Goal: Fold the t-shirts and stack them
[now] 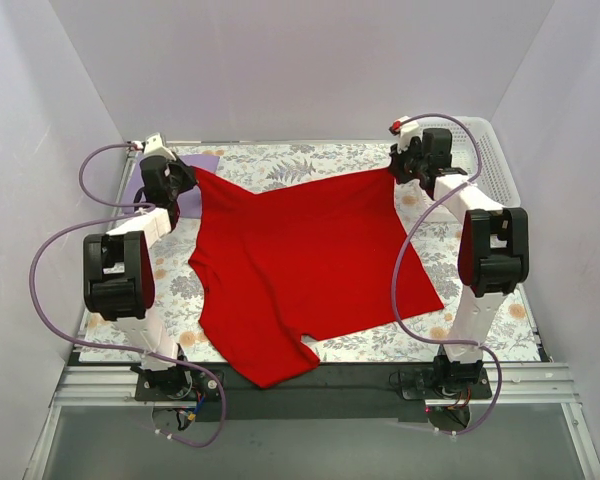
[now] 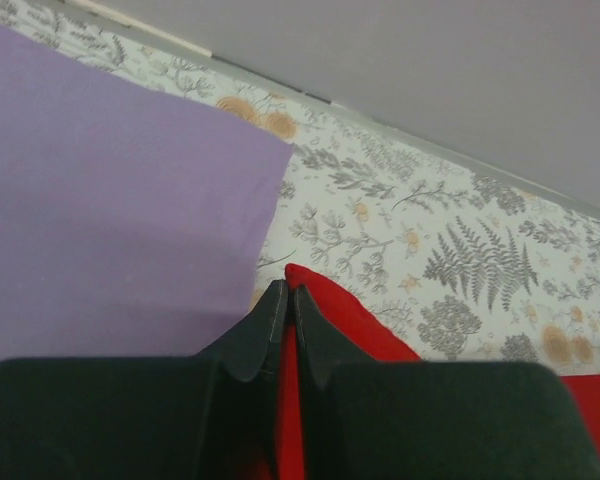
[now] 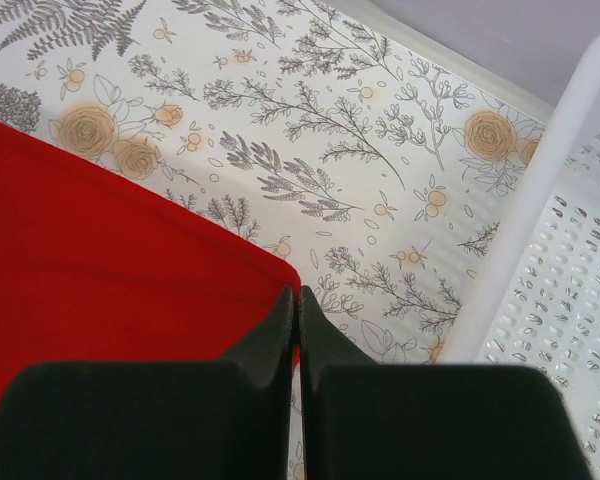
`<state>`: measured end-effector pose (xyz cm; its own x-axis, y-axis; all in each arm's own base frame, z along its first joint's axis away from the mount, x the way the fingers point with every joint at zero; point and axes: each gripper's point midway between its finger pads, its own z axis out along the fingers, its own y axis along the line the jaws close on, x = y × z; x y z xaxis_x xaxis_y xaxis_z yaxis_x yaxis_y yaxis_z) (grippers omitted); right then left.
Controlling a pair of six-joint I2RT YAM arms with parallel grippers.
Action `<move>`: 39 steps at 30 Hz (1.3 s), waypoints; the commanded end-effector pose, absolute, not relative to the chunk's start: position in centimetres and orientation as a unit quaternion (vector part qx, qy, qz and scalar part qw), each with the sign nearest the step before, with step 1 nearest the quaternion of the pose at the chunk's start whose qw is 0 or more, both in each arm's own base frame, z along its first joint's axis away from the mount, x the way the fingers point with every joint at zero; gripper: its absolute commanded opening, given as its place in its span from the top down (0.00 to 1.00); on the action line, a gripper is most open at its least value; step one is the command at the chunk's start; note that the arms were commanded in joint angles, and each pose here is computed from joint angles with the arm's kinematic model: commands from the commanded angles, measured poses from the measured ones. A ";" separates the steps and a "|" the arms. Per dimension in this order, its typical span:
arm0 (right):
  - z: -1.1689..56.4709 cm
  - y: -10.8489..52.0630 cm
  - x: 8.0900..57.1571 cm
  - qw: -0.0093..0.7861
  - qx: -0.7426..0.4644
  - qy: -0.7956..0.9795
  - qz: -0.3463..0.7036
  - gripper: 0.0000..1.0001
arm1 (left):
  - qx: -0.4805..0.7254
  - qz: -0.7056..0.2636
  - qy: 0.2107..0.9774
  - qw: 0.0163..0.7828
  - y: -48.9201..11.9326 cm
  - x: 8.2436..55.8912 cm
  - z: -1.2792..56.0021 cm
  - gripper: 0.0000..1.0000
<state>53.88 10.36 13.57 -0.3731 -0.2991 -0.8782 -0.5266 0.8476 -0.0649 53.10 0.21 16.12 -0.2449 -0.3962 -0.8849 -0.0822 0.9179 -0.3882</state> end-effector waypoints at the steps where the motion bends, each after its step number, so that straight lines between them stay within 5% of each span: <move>1: 17.9 10.8 53.6 0.547 -0.266 0.785 0.119 0.99 | -0.142 -0.148 0.771 0.603 1.5 51.8 16.6 1.00; 13: 20.6 12.5 52.2 0.556 -0.299 0.758 0.163 0.99 | -0.068 -0.216 0.754 0.616 -1.7 50.3 19.2 1.00; 39: 15.8 11.8 53.2 0.521 -0.304 0.779 0.170 0.99 | -0.052 -0.297 0.756 0.581 -6.2 35.1 20.8 1.00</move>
